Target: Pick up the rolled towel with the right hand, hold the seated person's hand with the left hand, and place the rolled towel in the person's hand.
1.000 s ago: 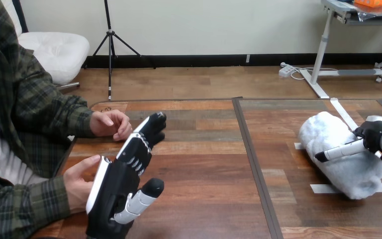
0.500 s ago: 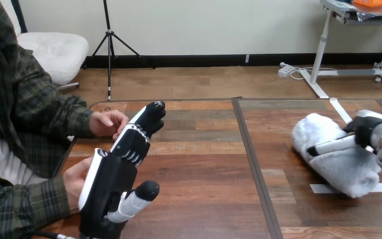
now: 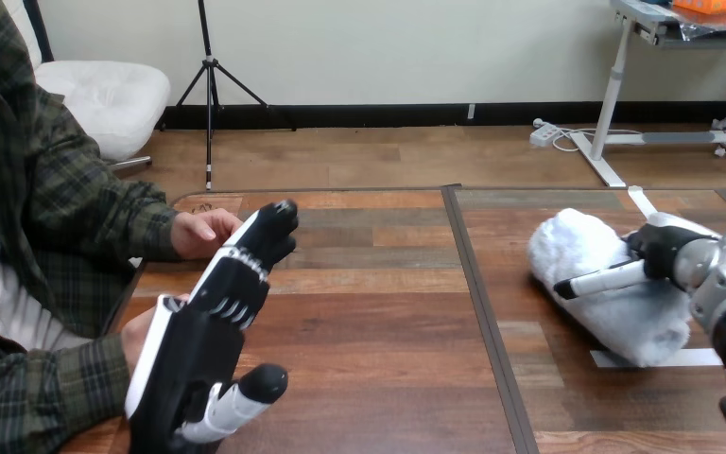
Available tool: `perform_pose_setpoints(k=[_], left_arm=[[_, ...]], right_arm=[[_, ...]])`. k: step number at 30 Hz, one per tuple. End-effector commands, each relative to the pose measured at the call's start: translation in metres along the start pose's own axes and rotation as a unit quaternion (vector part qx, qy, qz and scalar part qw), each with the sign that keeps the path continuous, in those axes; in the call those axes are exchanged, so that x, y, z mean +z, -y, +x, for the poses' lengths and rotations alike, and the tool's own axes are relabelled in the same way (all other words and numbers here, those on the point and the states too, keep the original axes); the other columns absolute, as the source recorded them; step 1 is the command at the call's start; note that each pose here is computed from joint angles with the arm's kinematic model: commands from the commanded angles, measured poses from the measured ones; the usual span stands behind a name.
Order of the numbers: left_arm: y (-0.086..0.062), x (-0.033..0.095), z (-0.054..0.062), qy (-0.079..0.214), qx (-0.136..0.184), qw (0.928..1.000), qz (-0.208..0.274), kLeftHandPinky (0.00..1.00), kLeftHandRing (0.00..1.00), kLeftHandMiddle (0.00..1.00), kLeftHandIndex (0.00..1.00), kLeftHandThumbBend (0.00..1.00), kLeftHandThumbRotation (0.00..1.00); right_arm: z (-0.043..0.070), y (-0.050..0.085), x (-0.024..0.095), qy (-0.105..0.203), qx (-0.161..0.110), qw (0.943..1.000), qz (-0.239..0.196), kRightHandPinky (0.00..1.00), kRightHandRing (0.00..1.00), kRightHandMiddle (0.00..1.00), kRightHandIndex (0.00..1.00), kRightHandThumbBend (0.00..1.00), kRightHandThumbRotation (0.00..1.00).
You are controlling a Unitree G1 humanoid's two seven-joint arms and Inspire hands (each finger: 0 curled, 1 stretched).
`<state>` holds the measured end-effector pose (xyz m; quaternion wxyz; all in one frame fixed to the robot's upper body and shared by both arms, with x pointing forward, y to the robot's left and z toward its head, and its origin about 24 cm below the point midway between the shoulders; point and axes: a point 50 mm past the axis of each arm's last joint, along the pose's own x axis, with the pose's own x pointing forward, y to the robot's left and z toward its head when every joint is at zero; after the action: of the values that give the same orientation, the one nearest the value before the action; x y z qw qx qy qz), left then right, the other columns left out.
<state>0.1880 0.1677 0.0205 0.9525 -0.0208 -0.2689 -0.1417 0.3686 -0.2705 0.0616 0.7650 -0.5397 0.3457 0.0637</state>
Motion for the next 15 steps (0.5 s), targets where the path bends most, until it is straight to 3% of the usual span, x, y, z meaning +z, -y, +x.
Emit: perform_pose_setpoints(k=[1, 10, 15], left_arm=[[-0.001, 0.012, 0.01, 0.037, -0.013, 0.9992, -0.001, 0.93, 0.93, 0.91, 0.88, 1.0, 0.67], [0.0, 0.017, 0.007, 0.042, -0.009, 0.9991, 0.006, 0.94, 0.93, 0.91, 0.88, 1.0, 0.68], [0.001, 0.018, 0.006, 0.042, -0.003, 0.9991, 0.001, 0.94, 0.93, 0.9, 0.88, 1.0, 0.68]], right_arm=[[0.0, 0.0, 0.01, 0.016, -0.018, 0.9997, 0.007, 0.77, 0.91, 0.93, 0.96, 1.0, 0.53], [0.002, -0.01, 0.009, 0.008, -0.027, 0.9996, -0.003, 0.8, 0.91, 0.92, 0.94, 1.0, 0.51], [0.004, -0.02, 0.003, 0.001, -0.035, 0.9989, 0.032, 0.79, 0.89, 0.91, 0.92, 1.0, 0.48]])
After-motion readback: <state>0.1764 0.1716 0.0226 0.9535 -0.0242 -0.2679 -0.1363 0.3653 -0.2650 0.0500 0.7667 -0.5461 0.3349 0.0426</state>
